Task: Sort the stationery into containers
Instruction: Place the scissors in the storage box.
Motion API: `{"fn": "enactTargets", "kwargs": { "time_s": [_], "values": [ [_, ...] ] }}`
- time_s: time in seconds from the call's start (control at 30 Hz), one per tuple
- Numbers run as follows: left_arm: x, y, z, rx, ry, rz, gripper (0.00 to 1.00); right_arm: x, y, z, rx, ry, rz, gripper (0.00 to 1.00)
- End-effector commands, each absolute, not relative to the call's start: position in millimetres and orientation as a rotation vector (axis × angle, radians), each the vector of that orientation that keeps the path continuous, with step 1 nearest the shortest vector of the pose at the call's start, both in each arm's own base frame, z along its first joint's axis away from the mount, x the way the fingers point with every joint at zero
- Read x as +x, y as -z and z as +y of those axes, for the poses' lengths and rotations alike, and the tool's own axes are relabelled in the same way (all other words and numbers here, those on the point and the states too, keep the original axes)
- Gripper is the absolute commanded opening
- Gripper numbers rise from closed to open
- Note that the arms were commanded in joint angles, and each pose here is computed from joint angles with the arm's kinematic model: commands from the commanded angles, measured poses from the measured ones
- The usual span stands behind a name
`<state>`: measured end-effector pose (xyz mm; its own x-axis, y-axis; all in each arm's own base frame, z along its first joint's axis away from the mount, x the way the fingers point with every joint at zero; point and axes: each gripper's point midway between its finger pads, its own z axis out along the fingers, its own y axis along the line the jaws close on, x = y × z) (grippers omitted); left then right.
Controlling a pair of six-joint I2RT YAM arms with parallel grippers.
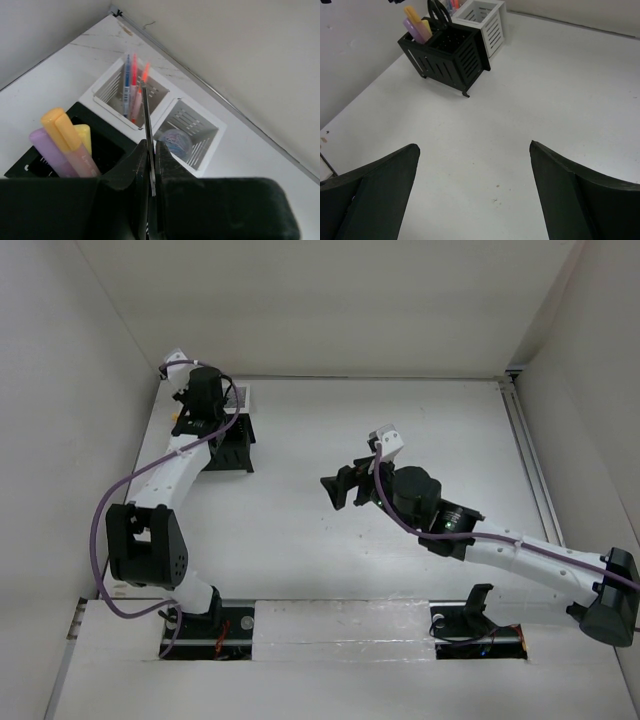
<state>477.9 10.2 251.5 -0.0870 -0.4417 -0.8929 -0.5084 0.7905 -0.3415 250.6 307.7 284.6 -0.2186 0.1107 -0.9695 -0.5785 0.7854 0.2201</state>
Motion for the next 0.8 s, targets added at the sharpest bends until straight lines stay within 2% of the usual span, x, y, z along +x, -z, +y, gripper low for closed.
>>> {"fn": "enactTargets", "kwargs": {
  "time_s": [0.0, 0.13, 0.77],
  "values": [
    [473, -261, 21, -0.803, -0.093, 1.651, 0.0, 251, -298, 313, -0.358, -0.705, 1.648, 0.97],
    [475, -237, 25, -0.821, -0.143, 1.69, 0.0, 251, -298, 313, -0.358, -0.705, 1.648, 0.97],
    [483, -217, 27, -0.808, -0.189, 1.711, 0.0, 251, -292, 309, -0.369, -0.693, 1.654, 0.97]
  ]
}}
